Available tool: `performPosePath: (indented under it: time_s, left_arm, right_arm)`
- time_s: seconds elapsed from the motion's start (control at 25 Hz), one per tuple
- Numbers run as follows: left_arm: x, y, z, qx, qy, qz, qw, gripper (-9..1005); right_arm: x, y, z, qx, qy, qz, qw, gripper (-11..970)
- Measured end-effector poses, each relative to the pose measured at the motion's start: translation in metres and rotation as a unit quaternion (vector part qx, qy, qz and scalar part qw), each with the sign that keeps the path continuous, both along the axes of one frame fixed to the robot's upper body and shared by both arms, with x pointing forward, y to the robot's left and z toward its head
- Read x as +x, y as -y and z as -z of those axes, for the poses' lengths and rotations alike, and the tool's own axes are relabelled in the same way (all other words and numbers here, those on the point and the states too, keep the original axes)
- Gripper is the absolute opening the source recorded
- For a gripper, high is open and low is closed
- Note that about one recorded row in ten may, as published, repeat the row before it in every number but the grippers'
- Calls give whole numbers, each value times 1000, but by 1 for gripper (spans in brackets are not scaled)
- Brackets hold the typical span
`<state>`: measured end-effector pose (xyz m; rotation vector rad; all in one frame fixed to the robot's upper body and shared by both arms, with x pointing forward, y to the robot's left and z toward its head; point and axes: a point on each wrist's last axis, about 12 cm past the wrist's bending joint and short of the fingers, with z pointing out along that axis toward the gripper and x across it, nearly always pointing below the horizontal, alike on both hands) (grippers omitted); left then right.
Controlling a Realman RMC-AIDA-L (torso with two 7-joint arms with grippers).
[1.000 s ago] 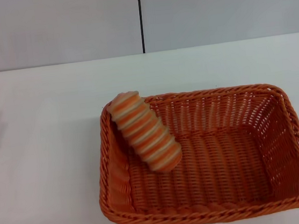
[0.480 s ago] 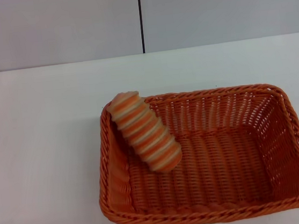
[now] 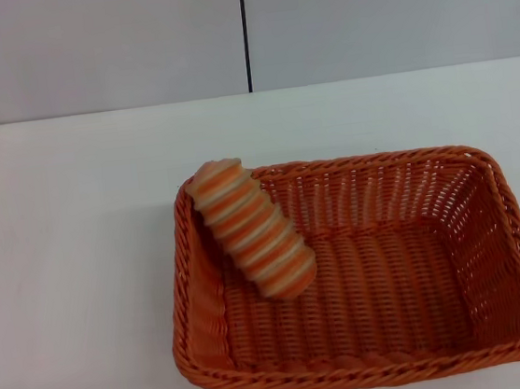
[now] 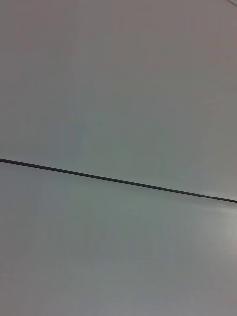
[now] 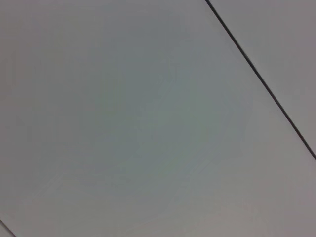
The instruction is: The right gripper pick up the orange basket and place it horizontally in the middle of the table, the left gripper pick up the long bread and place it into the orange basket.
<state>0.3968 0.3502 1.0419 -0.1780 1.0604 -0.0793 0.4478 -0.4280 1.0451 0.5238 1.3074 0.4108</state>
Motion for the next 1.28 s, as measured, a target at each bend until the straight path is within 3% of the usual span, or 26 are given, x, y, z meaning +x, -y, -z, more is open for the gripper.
performPosePath:
  time_s: [0.12,0.56,0.76,1.0,1.08,1.28]
  left_arm:
    - [-2,0,1,0,-2,1,1000,846]
    - [-11,-2,4,1,-12,-5,1000,656]
    - [-12,-2,4,0,-14,-5,1000,412]
    - [-9,1,4,-11,-11,-2,1000,197]
    - [-8,1,4,-13,-10,-3,1000,432]
    - [-6,2,4,-14,-9,1,1000,609]
  right_arm:
    - [-2,-1,2,4,-2,1,1000,366]
    - [-9,-3,7,13,-8,4,1000,366]
    - [-10,-3,8,13,-9,5,1000,366]
    - [-10,-2,7,12,-8,5,1000,366]
    - [-9,-2,7,12,-8,5,1000,366]
    - [-8,-2,6,11,-7,4,1000,366]
